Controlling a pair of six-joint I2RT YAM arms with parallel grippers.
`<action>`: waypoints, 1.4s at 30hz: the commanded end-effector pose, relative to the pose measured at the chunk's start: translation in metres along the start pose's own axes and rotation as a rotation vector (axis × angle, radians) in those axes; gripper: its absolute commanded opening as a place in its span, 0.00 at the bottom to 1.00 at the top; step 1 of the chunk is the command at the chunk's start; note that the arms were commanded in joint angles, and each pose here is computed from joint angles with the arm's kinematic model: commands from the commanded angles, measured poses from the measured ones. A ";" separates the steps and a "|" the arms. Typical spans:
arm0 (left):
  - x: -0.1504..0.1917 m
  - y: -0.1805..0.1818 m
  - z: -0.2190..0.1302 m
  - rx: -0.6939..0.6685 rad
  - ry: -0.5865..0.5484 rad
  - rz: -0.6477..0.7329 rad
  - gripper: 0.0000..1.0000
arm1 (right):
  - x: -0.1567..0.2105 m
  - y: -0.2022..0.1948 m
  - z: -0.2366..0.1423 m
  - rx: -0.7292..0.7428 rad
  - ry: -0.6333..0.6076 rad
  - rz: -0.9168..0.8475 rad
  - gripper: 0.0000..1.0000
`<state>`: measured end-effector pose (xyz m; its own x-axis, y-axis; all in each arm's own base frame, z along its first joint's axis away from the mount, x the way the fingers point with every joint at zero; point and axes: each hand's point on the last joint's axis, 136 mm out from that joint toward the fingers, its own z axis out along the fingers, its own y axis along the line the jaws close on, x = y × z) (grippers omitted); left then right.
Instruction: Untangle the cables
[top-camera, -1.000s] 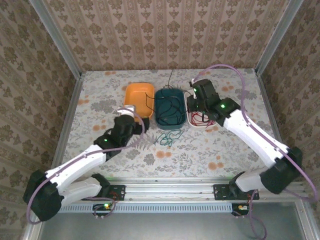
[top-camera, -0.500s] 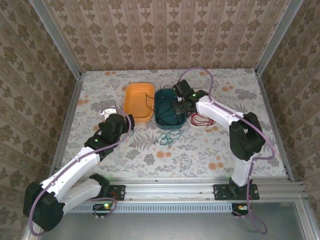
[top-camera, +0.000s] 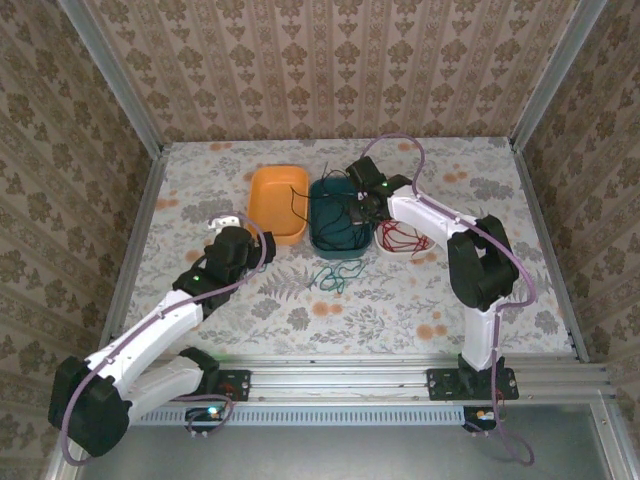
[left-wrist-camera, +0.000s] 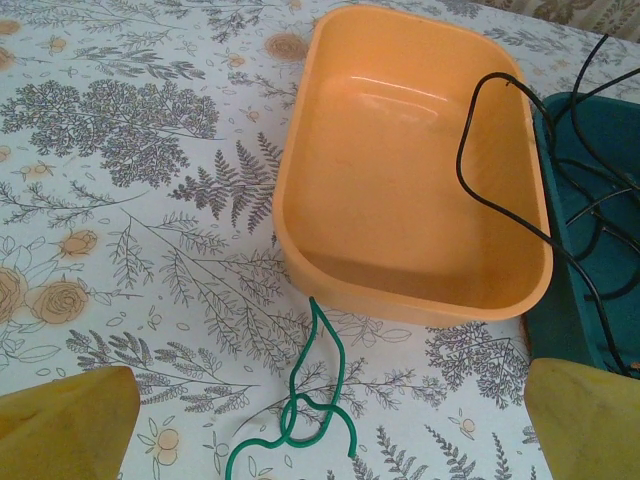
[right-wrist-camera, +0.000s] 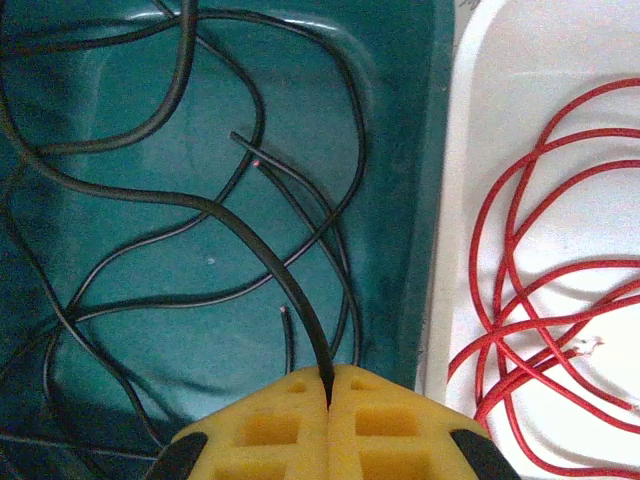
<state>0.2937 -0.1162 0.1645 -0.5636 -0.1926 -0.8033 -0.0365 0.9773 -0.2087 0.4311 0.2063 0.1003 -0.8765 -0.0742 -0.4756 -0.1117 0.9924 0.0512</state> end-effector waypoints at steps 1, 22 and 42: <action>-0.011 -0.008 -0.001 0.023 -0.013 0.015 1.00 | 0.016 0.006 -0.020 -0.051 0.036 -0.053 0.00; -0.008 -0.023 0.007 0.045 0.016 0.050 0.97 | 0.037 -0.014 -0.031 0.054 0.117 -0.145 0.00; -0.016 -0.033 0.007 0.067 0.035 0.066 0.97 | 0.006 -0.021 -0.015 0.318 0.088 -0.256 0.00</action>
<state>0.3037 -0.1430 0.1680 -0.5970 -0.1294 -0.7918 0.0381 0.9812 -0.1891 0.4315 0.1828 0.1077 -0.8812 -0.2509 -0.4008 -0.1490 0.9518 -0.2683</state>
